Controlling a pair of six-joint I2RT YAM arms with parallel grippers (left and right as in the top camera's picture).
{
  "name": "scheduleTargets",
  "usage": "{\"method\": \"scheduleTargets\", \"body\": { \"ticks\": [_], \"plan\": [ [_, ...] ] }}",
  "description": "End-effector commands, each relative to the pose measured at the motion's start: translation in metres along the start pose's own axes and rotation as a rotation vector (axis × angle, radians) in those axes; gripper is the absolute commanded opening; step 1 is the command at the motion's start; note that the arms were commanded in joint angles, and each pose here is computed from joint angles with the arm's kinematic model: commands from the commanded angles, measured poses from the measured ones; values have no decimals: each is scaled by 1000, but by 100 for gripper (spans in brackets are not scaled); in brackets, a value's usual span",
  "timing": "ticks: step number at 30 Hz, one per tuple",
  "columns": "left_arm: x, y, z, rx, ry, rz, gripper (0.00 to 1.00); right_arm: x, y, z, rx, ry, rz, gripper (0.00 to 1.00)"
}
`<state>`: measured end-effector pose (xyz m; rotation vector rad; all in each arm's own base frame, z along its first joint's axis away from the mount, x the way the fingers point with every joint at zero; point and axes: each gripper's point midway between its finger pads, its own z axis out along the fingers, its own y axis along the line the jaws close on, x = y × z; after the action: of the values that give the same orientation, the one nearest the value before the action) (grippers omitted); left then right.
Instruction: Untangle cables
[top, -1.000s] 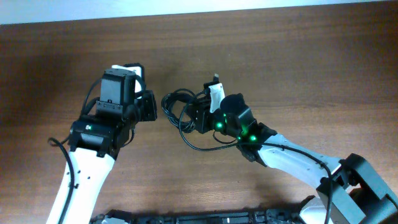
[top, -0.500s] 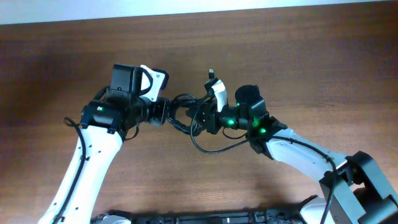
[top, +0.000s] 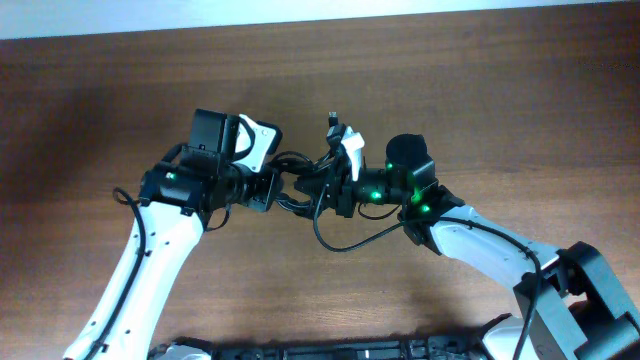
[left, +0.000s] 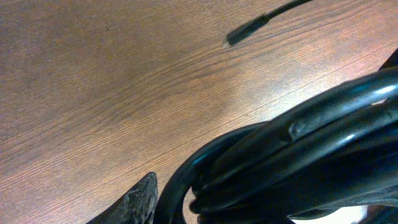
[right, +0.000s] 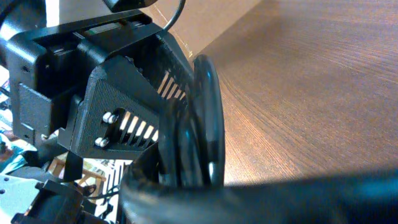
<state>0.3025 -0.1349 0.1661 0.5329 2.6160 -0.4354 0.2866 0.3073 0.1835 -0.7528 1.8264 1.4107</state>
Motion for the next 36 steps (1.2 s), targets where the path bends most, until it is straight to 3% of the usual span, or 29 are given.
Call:
{"method": "scheduleTargets", "body": {
  "ticks": [1,3,7,9,17,20,24,28,36],
  "plan": [
    [-26,19,-16,-108,-76,-16,47,-4,19,-1,-90,16,-39,4],
    [-37,20,-24,-123,-106,-10,55,-4,19,-1,-90,16,-39,4],
    [-35,47,-36,-270,-131,-138,62,-4,19,-1,-90,16,-40,4],
    [-35,51,-44,-241,-151,-177,68,-4,19,-1,-90,16,-40,4],
    [-35,62,-52,-135,-178,-248,75,-4,19,-1,-90,16,-40,4],
    [-41,25,-51,67,-192,-38,75,-4,19,-1,-89,15,-40,4],
    [-30,19,-50,84,-157,87,72,-4,18,-1,-86,14,-42,4],
    [-10,38,-47,-24,-64,74,68,-4,19,-1,-87,14,-42,4],
    [-6,27,-41,51,-49,26,68,-4,19,-1,-87,14,-42,4]
  ]
}}
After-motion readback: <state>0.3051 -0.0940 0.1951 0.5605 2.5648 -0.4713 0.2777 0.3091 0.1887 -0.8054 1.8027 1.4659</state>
